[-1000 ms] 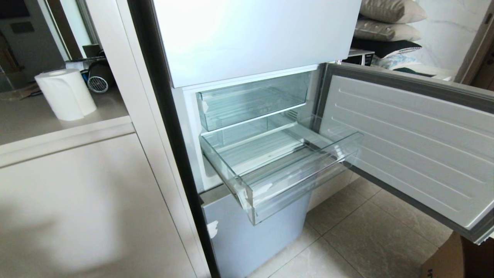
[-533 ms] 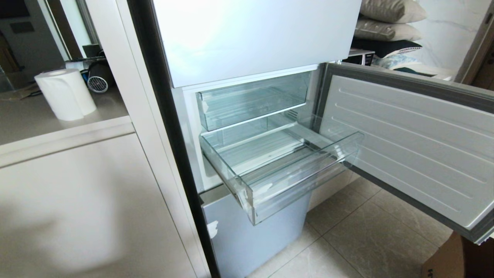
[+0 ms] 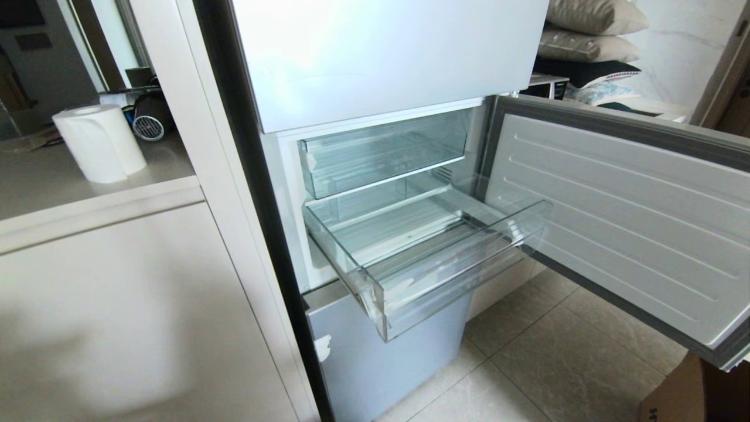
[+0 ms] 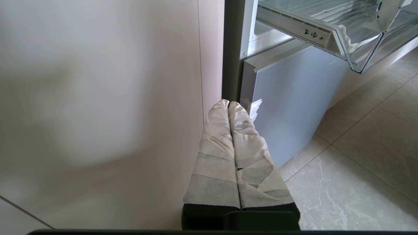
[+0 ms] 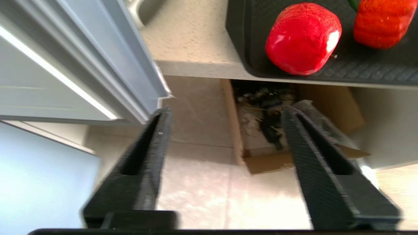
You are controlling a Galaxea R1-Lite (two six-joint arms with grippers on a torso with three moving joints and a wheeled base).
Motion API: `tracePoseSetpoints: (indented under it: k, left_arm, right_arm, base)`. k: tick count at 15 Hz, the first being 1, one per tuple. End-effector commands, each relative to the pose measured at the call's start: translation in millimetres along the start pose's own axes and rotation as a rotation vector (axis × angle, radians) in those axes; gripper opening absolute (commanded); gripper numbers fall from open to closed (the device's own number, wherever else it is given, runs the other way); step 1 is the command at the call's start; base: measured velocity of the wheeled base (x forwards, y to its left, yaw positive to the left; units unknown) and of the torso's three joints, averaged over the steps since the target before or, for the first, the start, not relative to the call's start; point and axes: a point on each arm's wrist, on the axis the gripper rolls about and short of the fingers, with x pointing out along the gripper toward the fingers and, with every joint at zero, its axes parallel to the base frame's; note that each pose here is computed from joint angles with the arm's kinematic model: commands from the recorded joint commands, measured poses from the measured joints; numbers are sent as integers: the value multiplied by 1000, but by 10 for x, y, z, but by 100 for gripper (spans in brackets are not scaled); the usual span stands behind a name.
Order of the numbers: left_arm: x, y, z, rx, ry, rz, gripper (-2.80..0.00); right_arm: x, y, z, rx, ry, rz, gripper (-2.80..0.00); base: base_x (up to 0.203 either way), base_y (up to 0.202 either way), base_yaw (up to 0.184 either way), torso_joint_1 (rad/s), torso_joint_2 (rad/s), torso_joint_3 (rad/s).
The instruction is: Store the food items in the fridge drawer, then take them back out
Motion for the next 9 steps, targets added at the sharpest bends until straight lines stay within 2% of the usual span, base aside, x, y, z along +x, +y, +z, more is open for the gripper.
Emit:
tracePoseSetpoints:
  k: [1,5,9]
  left_arm:
    - [1,0,0,0,2,0,-280]
    - [1,0,-1,0,2,0,-280]
    - [1,0,-1,0,2,0,-280]
  right_arm:
    - [225,-81,55,-10,38,-12,0]
    - [439,-250,150,-19,50,-58,0]
    - [720,-435,141,-36,103,-88,0]
  base:
    - [0,0,0,0,0,0]
    - [0,0,0,0,0,0]
    - [0,0,0,0,0,0]
